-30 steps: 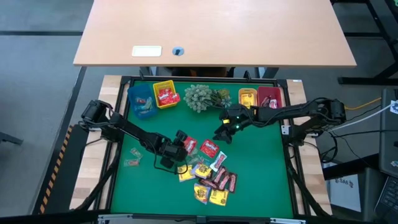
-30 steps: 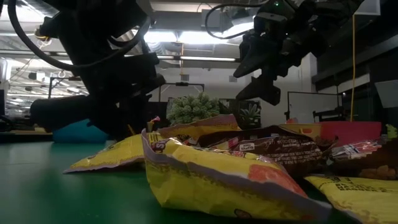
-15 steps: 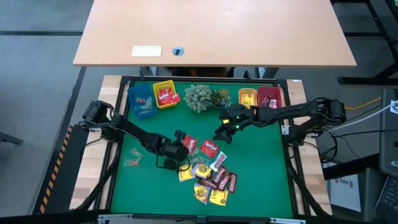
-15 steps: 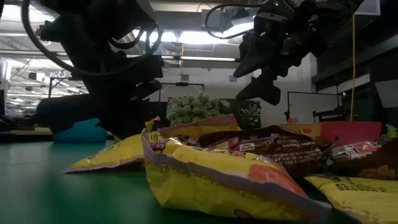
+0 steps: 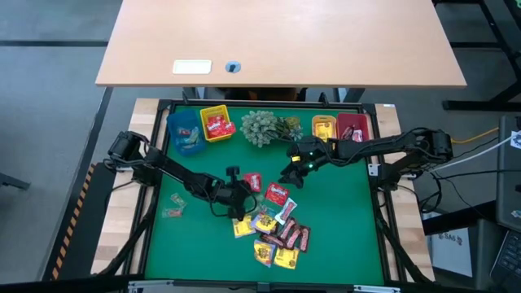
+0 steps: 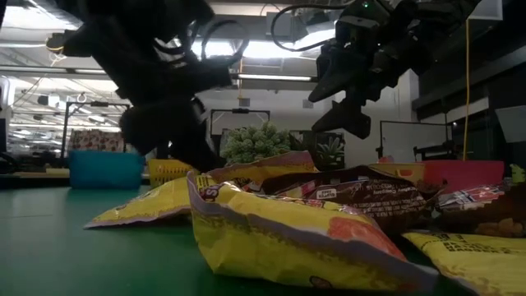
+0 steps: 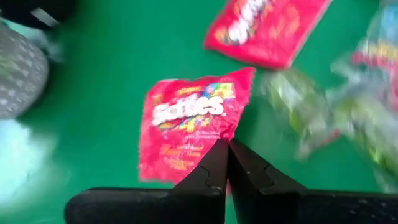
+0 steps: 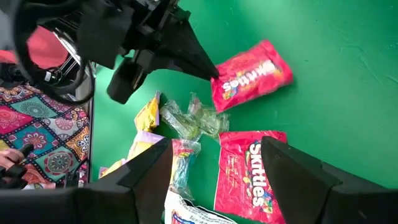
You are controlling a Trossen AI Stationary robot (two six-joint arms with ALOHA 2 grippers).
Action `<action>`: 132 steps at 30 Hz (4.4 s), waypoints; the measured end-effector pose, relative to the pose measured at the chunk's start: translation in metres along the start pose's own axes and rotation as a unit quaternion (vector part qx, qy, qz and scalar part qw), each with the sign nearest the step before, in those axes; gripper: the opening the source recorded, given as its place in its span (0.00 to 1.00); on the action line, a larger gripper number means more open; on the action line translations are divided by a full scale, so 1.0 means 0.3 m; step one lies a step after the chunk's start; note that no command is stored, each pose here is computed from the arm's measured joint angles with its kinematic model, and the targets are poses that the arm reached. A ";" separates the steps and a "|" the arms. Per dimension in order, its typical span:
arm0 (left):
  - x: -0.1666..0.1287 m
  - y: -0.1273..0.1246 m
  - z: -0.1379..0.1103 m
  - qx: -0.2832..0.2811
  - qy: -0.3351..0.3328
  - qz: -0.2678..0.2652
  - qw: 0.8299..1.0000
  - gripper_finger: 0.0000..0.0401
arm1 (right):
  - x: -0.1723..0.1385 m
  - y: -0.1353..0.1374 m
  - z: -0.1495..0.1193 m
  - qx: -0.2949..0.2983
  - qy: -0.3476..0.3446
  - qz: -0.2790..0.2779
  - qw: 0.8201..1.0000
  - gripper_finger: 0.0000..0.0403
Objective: Sort candy
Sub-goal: Put the red candy into the yellow bin, then put the white chocolate into the red bin
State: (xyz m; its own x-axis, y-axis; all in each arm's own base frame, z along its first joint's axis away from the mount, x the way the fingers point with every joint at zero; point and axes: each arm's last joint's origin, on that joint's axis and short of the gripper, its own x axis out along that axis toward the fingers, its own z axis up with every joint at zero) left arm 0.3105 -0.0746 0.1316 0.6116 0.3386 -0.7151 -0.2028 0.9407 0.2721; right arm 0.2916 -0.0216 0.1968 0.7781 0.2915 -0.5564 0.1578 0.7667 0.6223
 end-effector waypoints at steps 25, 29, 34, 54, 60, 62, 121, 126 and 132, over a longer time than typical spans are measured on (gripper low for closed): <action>-0.045 0.089 0.086 -0.094 -0.078 0.052 0.991 0.00 | -0.028 0.033 0.032 -0.015 -0.031 0.014 0.999 0.61; -0.080 0.130 0.097 -0.096 -0.074 0.055 0.991 0.00 | -0.064 0.075 0.071 -0.027 -0.055 0.029 0.998 0.61; -0.128 0.201 0.106 -0.099 -0.065 0.073 0.990 0.00 | -0.124 0.130 0.112 -0.057 -0.071 0.032 0.995 0.61; -0.135 0.264 0.078 -0.153 0.002 0.015 0.988 0.08 | -0.169 0.131 0.081 -0.028 -0.005 -0.008 1.000 0.61; -0.087 0.238 0.051 -0.140 0.044 -0.016 0.989 0.29 | -0.169 0.130 0.080 -0.028 -0.004 -0.009 1.000 0.61; -0.064 0.226 0.038 -0.136 0.057 -0.010 0.989 0.36 | -0.168 0.130 0.079 -0.027 -0.003 -0.009 1.000 0.61; -0.120 0.723 -0.025 -0.283 0.085 0.225 0.928 0.01 | -0.062 0.151 0.012 -0.033 0.075 0.010 0.997 0.61; -0.116 0.782 -0.047 -0.306 0.090 0.251 0.914 0.08 | -0.013 0.173 -0.035 -0.043 0.114 0.012 0.992 0.61; -0.117 0.810 -0.061 -0.317 0.095 0.262 0.906 0.23 | 0.021 0.204 -0.100 -0.072 0.161 0.010 0.984 0.61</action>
State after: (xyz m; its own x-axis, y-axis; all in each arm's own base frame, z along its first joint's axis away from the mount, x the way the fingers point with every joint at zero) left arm 0.2259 0.1426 0.2111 0.1736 0.6835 -0.7090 -0.8633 0.4520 0.2244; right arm 0.2880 0.0443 0.2149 0.5427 0.4556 -0.7056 0.0383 0.8258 0.5626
